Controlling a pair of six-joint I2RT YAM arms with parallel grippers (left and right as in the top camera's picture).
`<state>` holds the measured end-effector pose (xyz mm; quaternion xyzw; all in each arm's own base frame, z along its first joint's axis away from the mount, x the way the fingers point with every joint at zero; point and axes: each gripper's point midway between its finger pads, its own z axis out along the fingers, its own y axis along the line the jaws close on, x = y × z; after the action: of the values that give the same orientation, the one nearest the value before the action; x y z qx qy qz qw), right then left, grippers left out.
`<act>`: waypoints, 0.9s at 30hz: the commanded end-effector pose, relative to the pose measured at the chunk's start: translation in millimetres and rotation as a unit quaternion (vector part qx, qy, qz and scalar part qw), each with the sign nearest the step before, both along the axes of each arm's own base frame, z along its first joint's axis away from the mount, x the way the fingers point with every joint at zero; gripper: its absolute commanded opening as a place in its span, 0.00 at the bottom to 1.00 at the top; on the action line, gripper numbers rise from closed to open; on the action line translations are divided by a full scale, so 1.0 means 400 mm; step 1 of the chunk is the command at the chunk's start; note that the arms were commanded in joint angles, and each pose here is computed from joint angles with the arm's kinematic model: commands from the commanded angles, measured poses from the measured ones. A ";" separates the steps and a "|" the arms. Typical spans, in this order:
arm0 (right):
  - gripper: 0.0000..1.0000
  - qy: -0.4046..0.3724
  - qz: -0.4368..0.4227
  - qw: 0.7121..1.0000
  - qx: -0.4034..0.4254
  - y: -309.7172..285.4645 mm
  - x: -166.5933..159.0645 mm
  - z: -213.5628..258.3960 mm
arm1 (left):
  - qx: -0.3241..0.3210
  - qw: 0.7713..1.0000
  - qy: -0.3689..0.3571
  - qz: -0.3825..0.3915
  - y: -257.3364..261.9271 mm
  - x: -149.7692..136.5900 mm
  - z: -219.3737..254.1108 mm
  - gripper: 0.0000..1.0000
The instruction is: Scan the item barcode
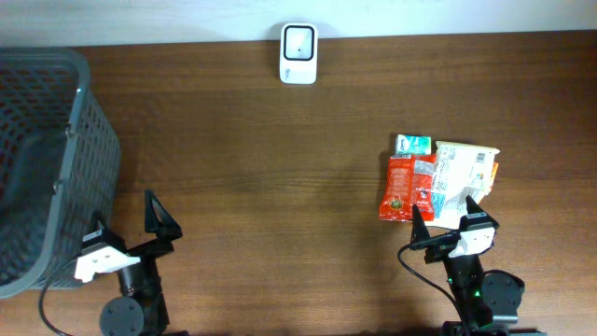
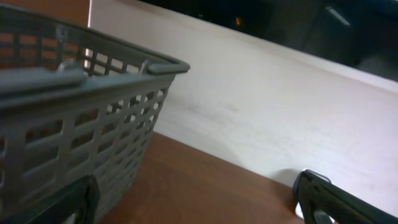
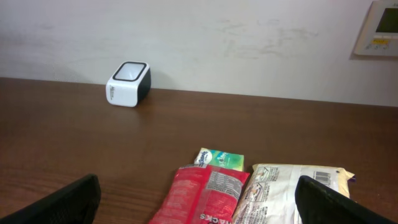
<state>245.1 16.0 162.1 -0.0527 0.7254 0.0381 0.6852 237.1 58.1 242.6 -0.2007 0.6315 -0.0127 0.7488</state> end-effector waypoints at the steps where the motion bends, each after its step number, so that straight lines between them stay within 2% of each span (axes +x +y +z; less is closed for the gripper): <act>1: 0.99 0.001 -0.001 1.000 0.002 0.000 0.000 -0.005 | 0.000 1.000 -0.005 -0.006 -0.006 -0.003 -0.025 0.99; 14: 0.99 0.001 -0.001 1.000 0.002 0.000 0.000 -0.005 | -0.002 1.000 0.015 -0.025 -0.028 0.008 -0.111 0.99; 17: 0.99 0.001 -0.001 1.000 0.002 0.000 0.000 -0.005 | -0.005 0.998 0.047 -0.040 -0.046 0.014 -0.150 0.99; 19: 0.99 0.001 -0.001 1.000 0.002 0.000 0.000 -0.005 | -0.008 0.994 0.096 -0.044 -0.051 0.014 -0.210 0.99; 27: 0.99 0.001 -0.001 1.000 0.002 0.000 0.000 -0.005 | -0.008 0.995 0.093 -0.044 -0.051 0.014 -0.206 0.99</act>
<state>245.1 16.0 162.1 -0.0525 0.7254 0.0384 0.6852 242.4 40.3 160.7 -0.1829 0.7060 -0.0273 0.6836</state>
